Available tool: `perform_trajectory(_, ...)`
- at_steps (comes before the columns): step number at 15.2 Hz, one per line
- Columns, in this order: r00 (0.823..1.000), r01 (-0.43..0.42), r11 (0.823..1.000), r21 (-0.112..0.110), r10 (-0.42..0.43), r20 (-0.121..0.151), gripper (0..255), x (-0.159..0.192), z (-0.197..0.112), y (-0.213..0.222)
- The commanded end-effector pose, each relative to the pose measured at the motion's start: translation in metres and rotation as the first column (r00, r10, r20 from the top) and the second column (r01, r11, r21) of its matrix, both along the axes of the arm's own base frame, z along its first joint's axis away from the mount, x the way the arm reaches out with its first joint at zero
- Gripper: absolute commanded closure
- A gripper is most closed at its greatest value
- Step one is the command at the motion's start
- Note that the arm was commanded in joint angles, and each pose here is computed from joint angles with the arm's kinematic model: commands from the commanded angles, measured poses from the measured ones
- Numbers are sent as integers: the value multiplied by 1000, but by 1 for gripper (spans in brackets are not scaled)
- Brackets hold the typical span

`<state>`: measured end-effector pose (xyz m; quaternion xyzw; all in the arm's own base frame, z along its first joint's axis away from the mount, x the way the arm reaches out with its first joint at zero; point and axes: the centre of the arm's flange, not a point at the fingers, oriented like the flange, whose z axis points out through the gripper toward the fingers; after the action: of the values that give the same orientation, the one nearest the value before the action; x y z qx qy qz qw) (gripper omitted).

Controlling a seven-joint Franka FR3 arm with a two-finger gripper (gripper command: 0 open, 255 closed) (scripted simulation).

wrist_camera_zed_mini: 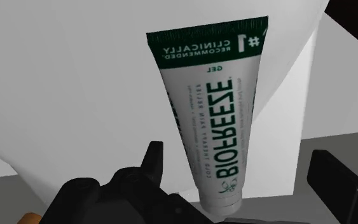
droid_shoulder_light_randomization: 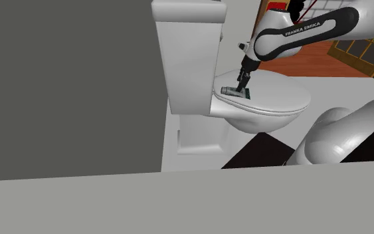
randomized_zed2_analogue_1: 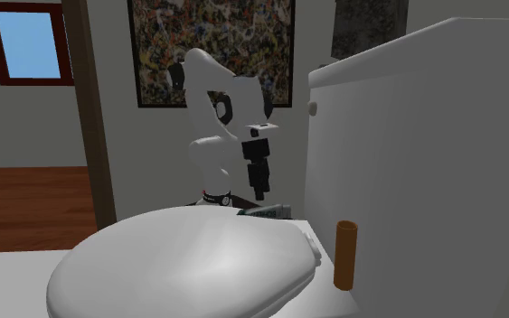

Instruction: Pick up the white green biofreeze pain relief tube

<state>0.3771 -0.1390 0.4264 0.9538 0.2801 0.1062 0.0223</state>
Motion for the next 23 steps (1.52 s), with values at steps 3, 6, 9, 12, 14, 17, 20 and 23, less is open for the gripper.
perform_trajectory(3, 999, -36, 999, -15, 36, 24, 0, 8, -16, -9)
perform_trajectory(6, 999, -36, 999, -15, 36, 24, 0, 8, -32, -9)
perform_trajectory(9, 999, -36, 999, -15, 36, 24, 0, 8, -46, -9)
perform_trajectory(12, 999, -36, 999, -15, 36, 24, 255, 8, -46, -8)
perform_trajectory(14, 999, -36, 999, -15, 36, 24, 255, 8, -45, -8)
perform_trajectory(17, 999, -36, 999, -15, 36, 24, 255, 8, -46, -8)
perform_trajectory(20, 999, -36, 999, -15, 36, 24, 255, 8, -46, -9)
perform_trajectory(23, 999, -36, 999, -15, 36, 24, 255, 8, -30, -9)
